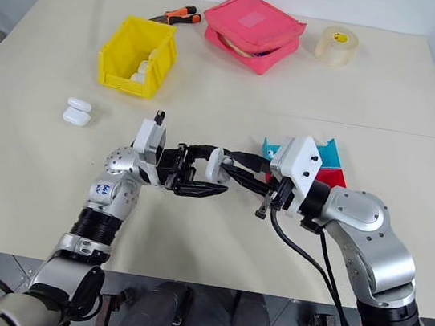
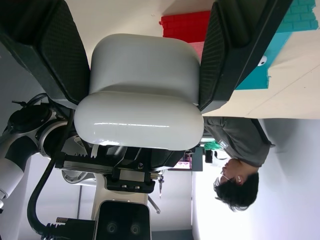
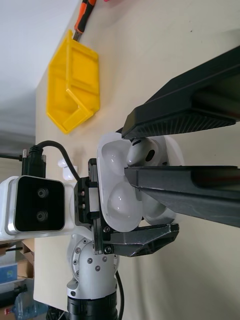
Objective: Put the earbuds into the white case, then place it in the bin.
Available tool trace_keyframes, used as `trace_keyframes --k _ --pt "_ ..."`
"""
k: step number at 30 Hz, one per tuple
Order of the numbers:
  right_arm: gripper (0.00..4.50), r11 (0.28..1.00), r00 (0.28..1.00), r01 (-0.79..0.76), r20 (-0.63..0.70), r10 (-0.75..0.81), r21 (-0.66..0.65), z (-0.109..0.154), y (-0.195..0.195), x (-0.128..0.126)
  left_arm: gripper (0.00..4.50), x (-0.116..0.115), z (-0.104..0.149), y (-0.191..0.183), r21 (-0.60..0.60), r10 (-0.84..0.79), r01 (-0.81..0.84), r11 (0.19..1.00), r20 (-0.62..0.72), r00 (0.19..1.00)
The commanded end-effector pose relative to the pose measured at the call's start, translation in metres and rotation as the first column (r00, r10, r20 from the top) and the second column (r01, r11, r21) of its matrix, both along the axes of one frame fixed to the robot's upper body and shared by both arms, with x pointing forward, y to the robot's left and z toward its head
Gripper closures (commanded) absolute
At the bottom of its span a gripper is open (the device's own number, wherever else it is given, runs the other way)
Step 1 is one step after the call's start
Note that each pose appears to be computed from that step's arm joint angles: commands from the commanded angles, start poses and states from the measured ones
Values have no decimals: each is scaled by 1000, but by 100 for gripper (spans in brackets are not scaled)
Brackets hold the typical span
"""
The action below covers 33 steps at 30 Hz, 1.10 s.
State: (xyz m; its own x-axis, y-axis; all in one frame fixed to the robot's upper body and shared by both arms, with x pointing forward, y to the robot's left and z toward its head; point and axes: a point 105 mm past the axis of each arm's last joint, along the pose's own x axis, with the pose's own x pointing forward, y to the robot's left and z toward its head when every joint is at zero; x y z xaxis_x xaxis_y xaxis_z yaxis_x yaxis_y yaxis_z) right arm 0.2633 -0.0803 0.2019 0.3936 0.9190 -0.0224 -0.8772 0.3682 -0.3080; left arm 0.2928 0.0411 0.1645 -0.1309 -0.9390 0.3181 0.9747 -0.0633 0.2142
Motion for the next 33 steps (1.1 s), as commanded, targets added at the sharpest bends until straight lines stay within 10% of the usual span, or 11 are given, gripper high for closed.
trace_keyframes --k 1,6,21,33 --pt "306 998 997 -29 -70 26 -48 -14 6 -1 166 -14 25 -17 -61 -88 97 993 136 987" --pt "149 998 999 -32 -31 30 -47 -1 8 0 166 -10 23 -18 -67 -69 78 995 133 989" --pt "149 996 999 13 31 -10 -83 24 -9 -3 166 6 10 -13 -45 4 0 999 100 995" --pt "149 945 945 326 38 -325 -36 35 -87 -2 166 21 -2 4 -13 81 -81 997 72 994"
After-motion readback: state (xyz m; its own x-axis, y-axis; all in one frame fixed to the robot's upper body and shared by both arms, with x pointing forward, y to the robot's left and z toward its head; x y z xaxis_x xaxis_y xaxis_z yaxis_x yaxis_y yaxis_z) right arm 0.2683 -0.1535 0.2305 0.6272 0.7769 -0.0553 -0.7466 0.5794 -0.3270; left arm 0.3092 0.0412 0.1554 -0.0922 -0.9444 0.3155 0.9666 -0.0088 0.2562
